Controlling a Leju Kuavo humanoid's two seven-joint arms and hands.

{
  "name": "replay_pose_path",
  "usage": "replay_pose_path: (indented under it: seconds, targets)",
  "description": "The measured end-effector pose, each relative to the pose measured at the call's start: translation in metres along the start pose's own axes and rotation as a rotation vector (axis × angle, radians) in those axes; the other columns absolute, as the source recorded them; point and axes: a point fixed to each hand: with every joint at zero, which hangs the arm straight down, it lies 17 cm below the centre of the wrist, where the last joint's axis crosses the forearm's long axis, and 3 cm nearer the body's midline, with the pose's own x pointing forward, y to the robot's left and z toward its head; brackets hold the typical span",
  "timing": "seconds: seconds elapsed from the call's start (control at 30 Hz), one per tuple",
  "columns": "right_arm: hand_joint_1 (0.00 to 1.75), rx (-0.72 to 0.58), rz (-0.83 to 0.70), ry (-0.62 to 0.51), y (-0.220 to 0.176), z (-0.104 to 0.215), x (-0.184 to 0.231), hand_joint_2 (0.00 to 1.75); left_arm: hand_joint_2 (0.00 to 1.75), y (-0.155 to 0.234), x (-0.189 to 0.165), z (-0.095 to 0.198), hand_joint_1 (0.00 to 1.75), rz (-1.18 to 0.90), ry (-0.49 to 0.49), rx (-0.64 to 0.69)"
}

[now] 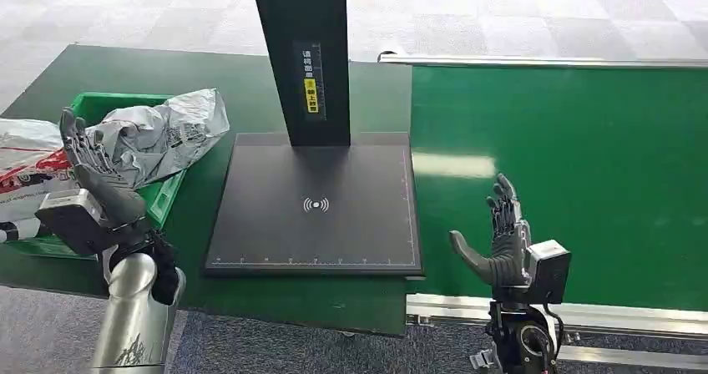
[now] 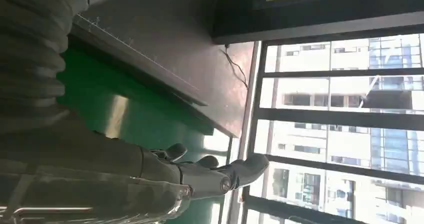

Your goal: Moved the parcel from conveyor to table for the left to box.

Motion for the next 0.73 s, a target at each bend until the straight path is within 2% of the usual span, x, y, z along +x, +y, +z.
replay_pose_path:
  seconds: [0.03, 0.07, 0.13, 0.3, 0.53, 0.57, 0.63, 0.67, 0.73]
  targets:
    - [0.0, 0.0, 0.0, 0.0, 0.0, 0.0, 0.0, 1.75, 0.0, 0.0, 0.001, 0.0, 0.0, 0.0, -0.001, -0.002]
    - [0.0, 0.0, 0.0, 0.0, 0.0, 0.0, 0.0, 1.75, 1.75, -0.001, 0.001, 0.001, 0.0, 0.0, -0.002, -0.006]
    - [0.0, 0.002, -0.006, -0.001, 0.001, 0.0, 0.0, 1.75, 1.75, -0.005, 0.0, 0.003, 0.0, 0.009, 0.003, -0.022]
    - [0.0, 0.111, -0.119, -0.003, 0.026, -0.008, 0.008, 1.75, 1.75, -0.05, -0.004, 0.032, 0.0, 0.1, 0.048, -0.202]
    - [0.0, 0.177, -0.153, 0.004, 0.041, -0.011, 0.006, 1.75, 1.75, -0.067, -0.013, 0.054, 0.0, 0.123, 0.081, -0.252]
    - [0.0, 0.185, -0.155, 0.003, 0.043, -0.011, 0.006, 0.0, 1.75, -0.067, -0.014, 0.054, 0.0, 0.126, 0.084, -0.254]
    - [0.0, 0.188, -0.101, 0.016, 0.045, -0.015, 0.002, 0.0, 1.75, -0.076, -0.016, 0.061, 0.0, 0.182, 0.115, -0.292]
    - [0.0, 0.171, -0.066, 0.033, 0.044, -0.02, -0.003, 1.75, 1.75, -0.088, -0.018, 0.069, 0.0, 0.229, 0.143, -0.342]
    - [0.0, 0.138, -0.024, 0.048, 0.043, -0.031, -0.008, 1.75, 1.75, -0.112, -0.019, 0.091, 0.0, 0.293, 0.18, -0.434]
